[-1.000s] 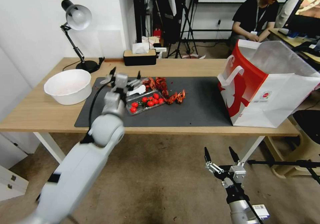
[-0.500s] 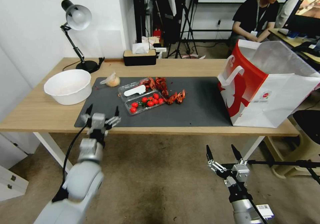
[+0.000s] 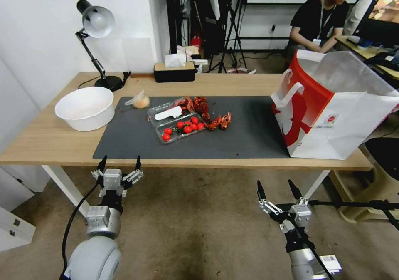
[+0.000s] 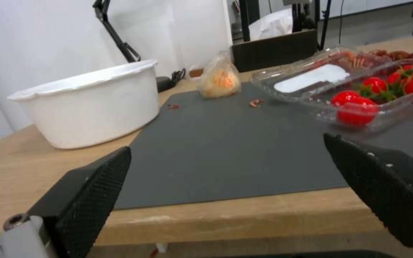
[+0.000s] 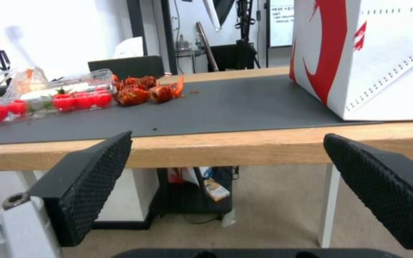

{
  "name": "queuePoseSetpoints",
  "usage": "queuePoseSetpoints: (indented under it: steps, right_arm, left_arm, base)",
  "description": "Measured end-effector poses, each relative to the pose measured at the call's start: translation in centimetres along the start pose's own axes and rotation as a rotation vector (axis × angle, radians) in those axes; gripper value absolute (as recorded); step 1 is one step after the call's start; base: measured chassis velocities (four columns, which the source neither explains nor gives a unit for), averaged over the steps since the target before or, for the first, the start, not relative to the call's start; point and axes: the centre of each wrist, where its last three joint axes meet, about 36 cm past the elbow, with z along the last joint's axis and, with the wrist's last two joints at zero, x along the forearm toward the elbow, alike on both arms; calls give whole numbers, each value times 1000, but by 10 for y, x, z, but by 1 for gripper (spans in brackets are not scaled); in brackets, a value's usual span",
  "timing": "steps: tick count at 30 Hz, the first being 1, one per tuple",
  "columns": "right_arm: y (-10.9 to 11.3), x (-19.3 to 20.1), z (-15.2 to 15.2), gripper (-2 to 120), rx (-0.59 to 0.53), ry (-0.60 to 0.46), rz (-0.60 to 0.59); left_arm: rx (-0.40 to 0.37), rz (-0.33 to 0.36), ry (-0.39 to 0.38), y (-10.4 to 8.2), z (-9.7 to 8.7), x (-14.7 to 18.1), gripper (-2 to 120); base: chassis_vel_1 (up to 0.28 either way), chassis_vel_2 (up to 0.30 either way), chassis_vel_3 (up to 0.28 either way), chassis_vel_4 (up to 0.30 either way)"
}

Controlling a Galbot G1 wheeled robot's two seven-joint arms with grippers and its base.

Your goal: Pick up the trash from the table and place it into the takeout bag.

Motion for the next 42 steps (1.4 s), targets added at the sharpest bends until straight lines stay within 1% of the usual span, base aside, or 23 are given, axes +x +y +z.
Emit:
queuePoseSetpoints:
  steps: [1, 3, 4, 6, 8, 11, 14, 20, 21, 23, 24, 26, 27, 29, 30, 31, 33, 34, 35, 38, 39, 42]
  right_arm:
    - [0, 1, -1, 100, -1, -1, -1]
    - [1, 1, -1, 100, -1, -1, -2]
    - [1, 1, -1, 100, -2, -1, -3]
    - [1, 1, -2, 100, -3, -2, -4]
    - [2, 1, -2, 100, -3, -3, -4]
    - [1, 0, -3, 100, -2, -7, -4]
    - [1, -1, -2, 100, -3, -7, -4]
    - [1, 0, 1, 100, -5, -1, -2]
    - [1, 1, 1, 100, -5, -1, -1]
    - [1, 1, 1, 100, -4, 0, 1]
    - [1, 1, 1, 100, -4, 0, 1]
    - [0, 2, 1, 100, -3, 1, 3]
    - [0, 2, 1, 100, -3, 1, 3]
    - [0, 2, 2, 100, -3, 1, 6]
    - [0, 2, 2, 100, -3, 1, 6]
    - [0, 2, 2, 100, -2, 2, 7]
    - [0, 1, 3, 100, 0, 6, 9]
    - [0, 2, 5, 100, 2, 11, 11]
    - [0, 2, 5, 100, 2, 11, 11]
    - [-1, 2, 9, 100, 3, 19, 16]
    - [-1, 2, 9, 100, 3, 19, 16]
    - [-1, 2, 9, 100, 3, 21, 19]
  left_arm:
    - [-5, -12, 14, 4, 4, 16, 100]
    - [-4, -16, 19, 5, 5, 21, 100]
    - [-2, -20, 29, 6, 6, 29, 100]
    - [17, -25, 51, 9, 11, 48, 100]
    - [24, -25, 57, 9, 12, 53, 100]
    - [55, -33, 80, 8, 21, 74, 100]
    - [62, -32, 78, 7, 26, 78, 100]
    - [92, -32, 67, 8, 25, 71, 100]
    - [140, -20, 61, 6, 25, 58, 100]
    - [184, -8, 25, 8, 20, 31, 100]
    - [184, -8, 25, 8, 20, 31, 100]
    - [206, 6, -42, 10, 8, -15, 100]
    - [206, 6, -42, 10, 8, -15, 100]
    - [207, 6, -58, 9, 0, -43, 100]
    - [207, 6, -58, 9, 0, -43, 100]
    - [208, 9, -57, 9, -3, -53, 100]
    - [210, 22, -48, 8, -9, -81, 100]
    - [194, 26, -39, 11, -14, -105, 100]
    - [194, 26, -39, 11, -14, -105, 100]
    - [181, 27, -16, 13, -22, -147, 100]
    - [181, 27, -16, 13, -22, -147, 100]
    - [185, 31, 33, 12, -26, -184, 100]
  base:
    - [0, 0, 0, 0]
    - [0, 0, 0, 0]
    - [0, 0, 0, 0]
    - [0, 0, 0, 0]
    - [0, 0, 0, 0]
    - [0, 0, 0, 0]
    - [0, 0, 0, 0]
    - [0, 0, 0, 0]
    - [0, 0, 0, 0]
    - [0, 0, 0, 0]
    - [0, 0, 0, 0]
    - [0, 0, 0, 0]
    - [0, 0, 0, 0]
    - [0, 0, 0, 0]
    - [0, 0, 0, 0]
    - [0, 0, 0, 0]
    - [0, 0, 0, 0]
    - [0, 0, 0, 0]
    - [0, 0, 0, 0]
    - [0, 0, 0, 0]
    - [0, 0, 0, 0]
    - [0, 0, 0, 0]
